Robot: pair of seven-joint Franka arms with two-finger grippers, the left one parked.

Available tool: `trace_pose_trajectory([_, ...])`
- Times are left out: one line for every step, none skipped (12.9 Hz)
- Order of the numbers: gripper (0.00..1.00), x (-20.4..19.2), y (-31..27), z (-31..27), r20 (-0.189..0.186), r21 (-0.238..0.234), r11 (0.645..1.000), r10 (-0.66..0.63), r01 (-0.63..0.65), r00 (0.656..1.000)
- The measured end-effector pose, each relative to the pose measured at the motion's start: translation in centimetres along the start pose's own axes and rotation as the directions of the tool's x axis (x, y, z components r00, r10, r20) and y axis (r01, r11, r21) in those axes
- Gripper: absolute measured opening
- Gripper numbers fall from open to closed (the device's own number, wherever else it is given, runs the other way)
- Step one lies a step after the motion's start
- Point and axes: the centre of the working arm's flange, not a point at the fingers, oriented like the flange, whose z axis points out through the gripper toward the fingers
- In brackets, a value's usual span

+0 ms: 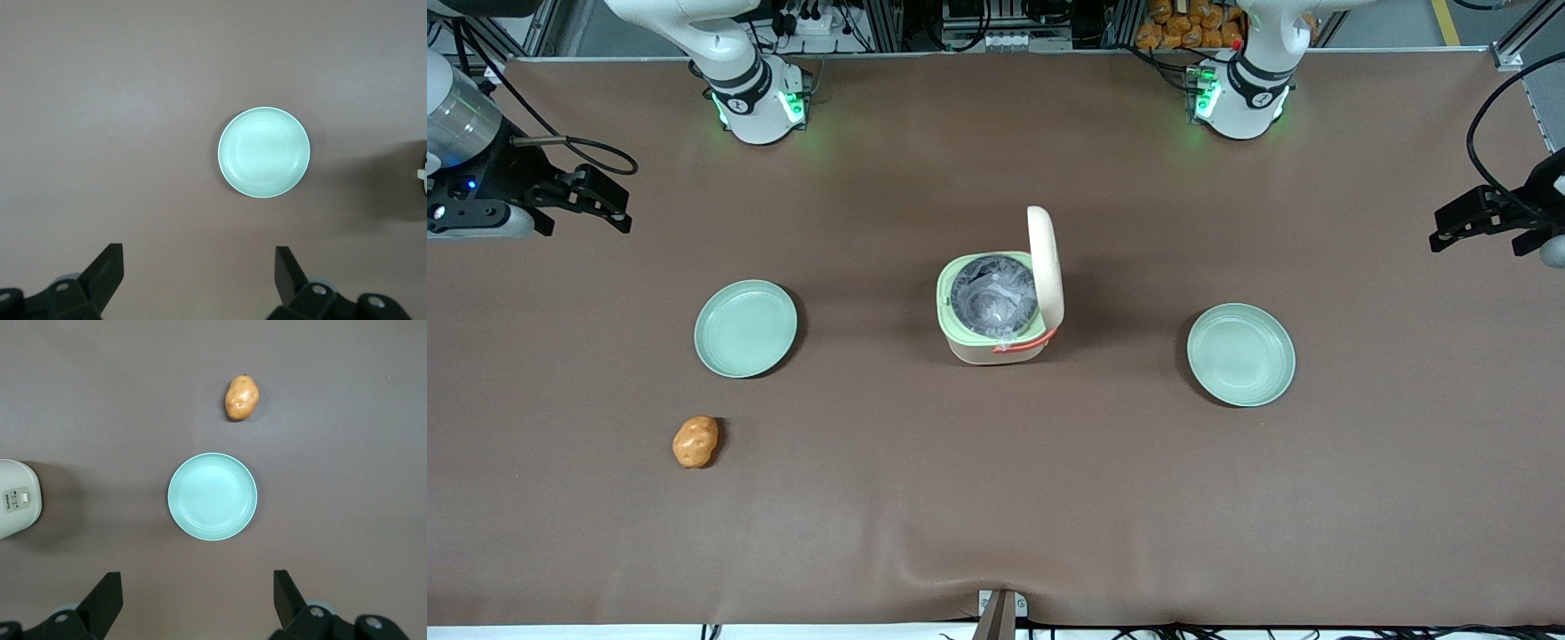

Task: Press rice cooker button with right arm

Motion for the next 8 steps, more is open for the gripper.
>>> trace_pose_trajectory([1.0, 0.0, -0.01, 0.0, 0.0, 0.0, 1.0, 0.001, -0.001, 1.0])
trace_pose_trajectory([1.0, 0.0, -0.04, 0.0, 0.0, 0.0, 1.0, 0.002, -0.002, 1.0])
trace_pose_trajectory([1.0, 0.0, -0.05, 0.0, 0.0, 0.0, 1.0, 0.006, -0.006, 1.0])
trace_pose_trajectory([1.0, 0.0, -0.05, 0.0, 0.0, 0.0, 1.0, 0.009, -0.009, 1.0])
trace_pose_trajectory([1.0, -0.01, -0.05, 0.0, 0.0, 0.0, 1.0, 0.011, -0.011, 1.0])
trace_pose_trajectory([1.0, -0.02, -0.1, 0.01, 0.002, 0.0, 1.0, 0.01, -0.01, 1.0])
trace_pose_trajectory([1.0, -0.06, -0.22, 0.03, 0.004, 0.0, 1.0, 0.008, -0.008, 1.0])
trace_pose_trajectory([1.0, -0.09, -0.41, 0.04, 0.005, -0.001, 1.0, 0.004, -0.004, 1.0])
